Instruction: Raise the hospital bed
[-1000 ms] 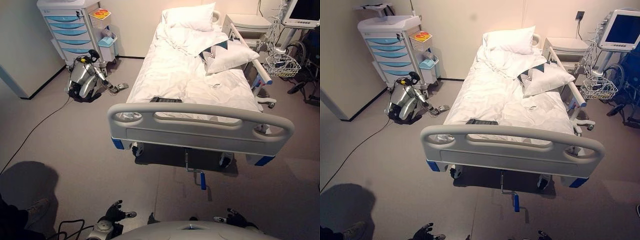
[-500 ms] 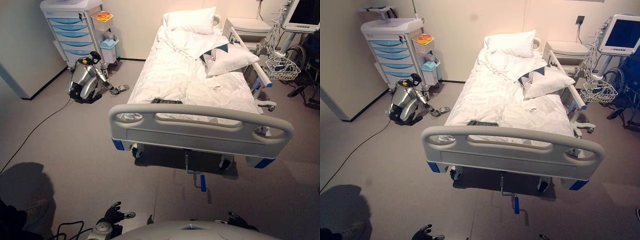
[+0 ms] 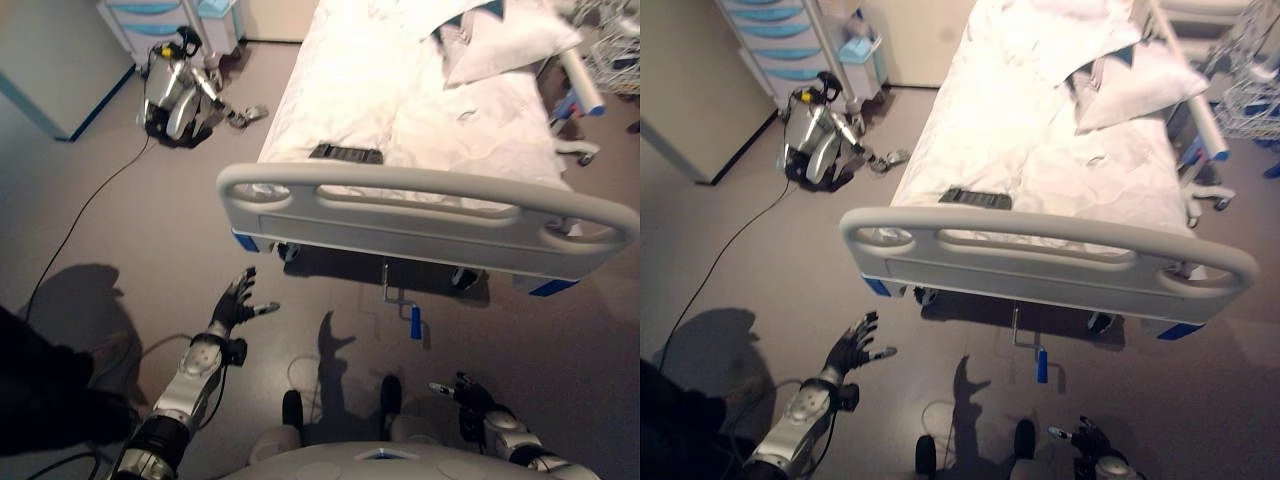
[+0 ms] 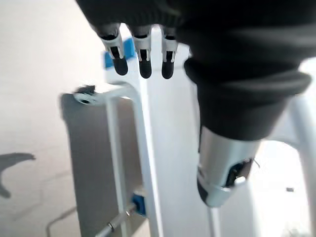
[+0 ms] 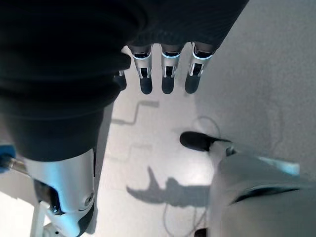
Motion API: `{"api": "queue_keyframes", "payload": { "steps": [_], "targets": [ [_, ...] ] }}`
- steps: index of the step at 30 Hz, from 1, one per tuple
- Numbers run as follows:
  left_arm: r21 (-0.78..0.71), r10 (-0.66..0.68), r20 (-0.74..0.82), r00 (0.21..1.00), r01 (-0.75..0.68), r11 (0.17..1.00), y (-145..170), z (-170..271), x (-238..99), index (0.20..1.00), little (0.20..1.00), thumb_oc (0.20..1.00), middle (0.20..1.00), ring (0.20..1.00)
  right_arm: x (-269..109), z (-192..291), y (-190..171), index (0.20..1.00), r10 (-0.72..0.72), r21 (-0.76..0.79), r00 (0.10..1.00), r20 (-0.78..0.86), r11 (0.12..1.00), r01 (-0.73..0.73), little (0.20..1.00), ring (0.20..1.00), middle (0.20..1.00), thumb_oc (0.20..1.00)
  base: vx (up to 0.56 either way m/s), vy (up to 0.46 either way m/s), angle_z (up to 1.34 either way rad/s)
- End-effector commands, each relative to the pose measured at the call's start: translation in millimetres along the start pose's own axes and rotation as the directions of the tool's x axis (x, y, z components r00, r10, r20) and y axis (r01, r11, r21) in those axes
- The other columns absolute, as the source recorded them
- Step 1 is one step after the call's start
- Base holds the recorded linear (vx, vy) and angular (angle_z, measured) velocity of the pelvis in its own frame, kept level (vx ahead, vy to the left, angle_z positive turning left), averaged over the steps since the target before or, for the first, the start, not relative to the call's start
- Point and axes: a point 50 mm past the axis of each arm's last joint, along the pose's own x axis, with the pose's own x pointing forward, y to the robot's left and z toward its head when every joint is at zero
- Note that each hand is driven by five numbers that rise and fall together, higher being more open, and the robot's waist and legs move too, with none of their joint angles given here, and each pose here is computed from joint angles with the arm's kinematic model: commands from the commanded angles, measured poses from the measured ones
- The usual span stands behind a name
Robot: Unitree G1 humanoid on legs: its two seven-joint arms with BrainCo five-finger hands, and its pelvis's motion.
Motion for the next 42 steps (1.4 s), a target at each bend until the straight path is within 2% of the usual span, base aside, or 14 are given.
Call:
{"api": "queue_keyframes", "payload": {
  "steps": [1,7,8,9,12,18,26,34,42],
  "targets": [
    [0.048,-0.068,0.280,0.958,0.057,0.997,2,67,22,1.000,1.000,1.000,1.000,1.000,7,48,9,1.000,-0.001,0.075,0.990,0.138,0.997,-0.009,1.000,1.000,1.000,1.000,-0.19,-0.012,0.04],
    [0.132,-0.182,0.503,0.845,0.133,0.982,-10,132,21,1.000,1.000,1.000,1.000,1.000,3,107,15,1.000,0.004,0.135,0.944,0.331,0.989,-0.052,1.000,1.000,1.000,1.000,-0.13,-0.011,0.00],
    [0.135,-0.188,0.539,0.821,0.137,0.981,-11,142,19,1.000,1.000,1.000,1.000,1.000,1,117,14,1.000,-0.005,0.151,0.932,0.361,0.987,-0.053,1.000,1.000,1.000,1.000,-0.17,0.013,-0.05],
    [0.141,-0.201,0.613,0.764,0.145,0.979,-15,164,15,1.000,1.000,1.000,1.000,1.000,-2,137,15,1.000,-0.016,0.170,0.906,0.422,0.983,-0.062,1.000,1.000,1.000,1.000,-0.14,0.015,-0.02],
    [0.138,-0.205,0.661,0.722,0.152,0.979,-18,178,12,1.000,1.000,1.000,1.000,1.000,-6,150,17,1.000,-0.023,0.193,0.885,0.465,0.978,-0.075,1.000,1.000,1.000,1.000,-0.08,0.022,-0.02],
    [0.116,-0.170,0.821,0.545,0.133,0.984,-15,232,-7,1.000,1.000,1.000,1.000,1.000,-26,195,38,1.000,0.008,0.265,0.787,0.617,0.940,-0.217,1.000,1.000,1.000,1.000,-0.07,-0.011,0.00],
    [0.099,-0.153,0.881,0.448,0.142,0.985,-27,258,-12,1.000,1.000,1.000,1.000,1.000,-48,221,49,1.000,0.050,0.255,0.682,0.729,0.906,-0.339,1.000,1.000,1.000,1.000,-0.01,0.012,0.02],
    [0.091,-0.137,0.897,0.421,0.128,0.988,-32,266,-15,1.000,1.000,1.000,1.000,1.000,-68,247,63,1.000,0.066,0.252,0.594,0.802,0.864,-0.435,1.000,1.000,1.000,1.000,-0.01,0.023,-0.02],
    [0.066,-0.115,0.903,0.413,0.132,0.989,-33,269,-16,1.000,1.000,1.000,1.000,1.000,-77,265,66,1.000,0.064,0.258,0.566,0.822,0.844,-0.470,1.000,1.000,1.000,1.000,0.00,0.000,0.00]
  ]
}}
